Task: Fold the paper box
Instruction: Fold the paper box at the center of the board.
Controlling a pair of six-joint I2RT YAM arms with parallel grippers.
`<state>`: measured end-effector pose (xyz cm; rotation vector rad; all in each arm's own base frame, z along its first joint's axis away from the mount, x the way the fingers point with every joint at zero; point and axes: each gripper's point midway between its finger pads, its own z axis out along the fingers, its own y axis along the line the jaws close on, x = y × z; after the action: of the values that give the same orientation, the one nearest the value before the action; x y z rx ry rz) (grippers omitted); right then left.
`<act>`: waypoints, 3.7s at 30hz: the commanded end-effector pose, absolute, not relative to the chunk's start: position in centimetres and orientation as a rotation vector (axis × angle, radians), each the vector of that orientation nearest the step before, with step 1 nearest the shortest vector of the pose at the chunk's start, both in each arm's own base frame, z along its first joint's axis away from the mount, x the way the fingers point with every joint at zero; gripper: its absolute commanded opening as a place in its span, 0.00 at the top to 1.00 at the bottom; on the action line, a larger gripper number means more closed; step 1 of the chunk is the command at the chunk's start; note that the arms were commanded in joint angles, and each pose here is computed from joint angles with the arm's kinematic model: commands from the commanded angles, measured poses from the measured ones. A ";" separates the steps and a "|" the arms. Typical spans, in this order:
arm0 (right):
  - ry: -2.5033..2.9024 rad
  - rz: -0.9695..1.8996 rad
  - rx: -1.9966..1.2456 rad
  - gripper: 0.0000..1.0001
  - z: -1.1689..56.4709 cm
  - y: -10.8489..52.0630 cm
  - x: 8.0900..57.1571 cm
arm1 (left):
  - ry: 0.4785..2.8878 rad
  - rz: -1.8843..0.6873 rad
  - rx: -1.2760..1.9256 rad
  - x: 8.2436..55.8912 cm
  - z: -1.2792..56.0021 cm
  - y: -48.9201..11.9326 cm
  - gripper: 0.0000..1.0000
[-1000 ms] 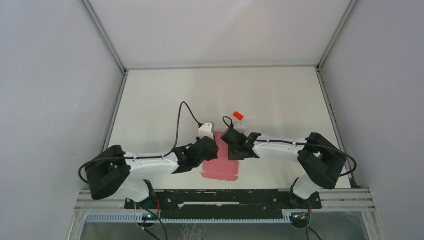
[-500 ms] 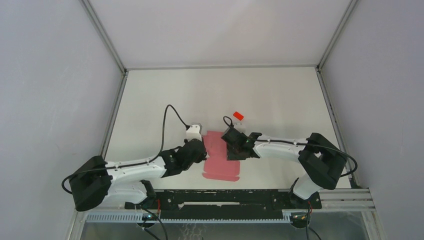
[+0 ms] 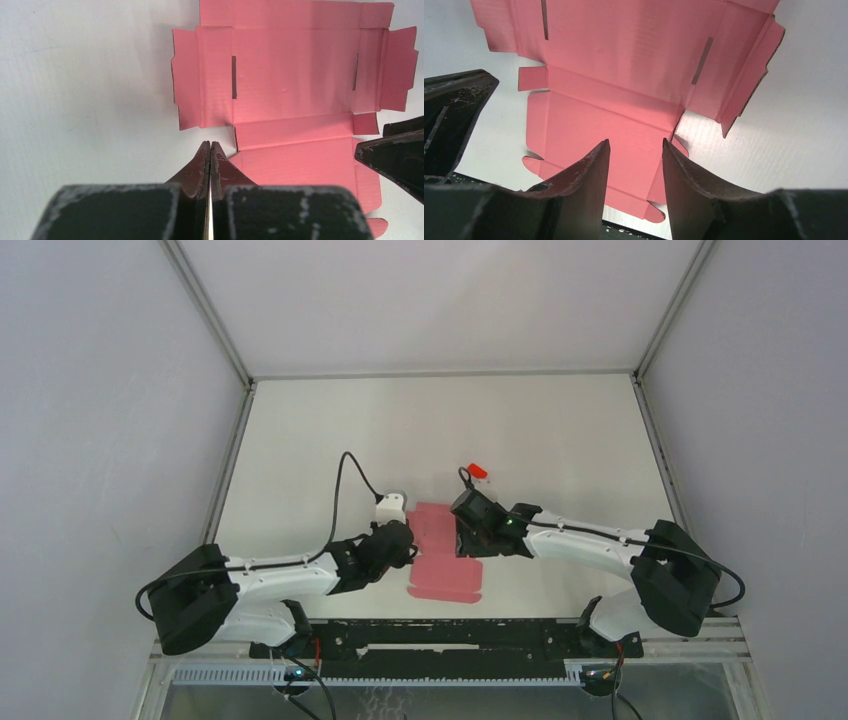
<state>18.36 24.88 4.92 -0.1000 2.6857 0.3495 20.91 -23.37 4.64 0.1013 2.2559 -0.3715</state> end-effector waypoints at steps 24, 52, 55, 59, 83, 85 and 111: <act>2.631 0.386 0.055 0.83 6.3 21.6 19.7 | 2.245 -0.486 0.034 22.4 4.2 -24.7 1.00; 2.688 0.409 0.045 0.84 3.9 22.8 19.9 | 2.232 -0.530 0.051 22.8 5.4 -25.9 1.00; 2.689 0.411 0.043 0.85 3.9 22.8 20.0 | 2.230 -0.539 0.054 22.8 5.6 -26.2 1.00; 2.694 0.417 0.040 0.84 3.7 23.0 19.9 | 2.229 -0.551 0.057 22.8 5.8 -26.4 1.00; 2.732 0.398 0.024 0.84 1.8 23.5 20.0 | 2.225 -0.585 0.077 22.7 6.4 -27.7 1.00; 2.737 0.389 0.022 0.84 1.5 23.4 20.0 | 2.224 -0.586 0.079 22.7 6.5 -27.8 1.00; 2.789 0.337 0.013 0.84 -0.6 23.2 19.6 | 2.265 -0.588 0.108 22.2 4.8 -28.8 1.00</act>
<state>20.52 24.65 1.29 0.0282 2.7273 0.4367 21.70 -27.37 3.62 0.1200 2.3015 -0.5303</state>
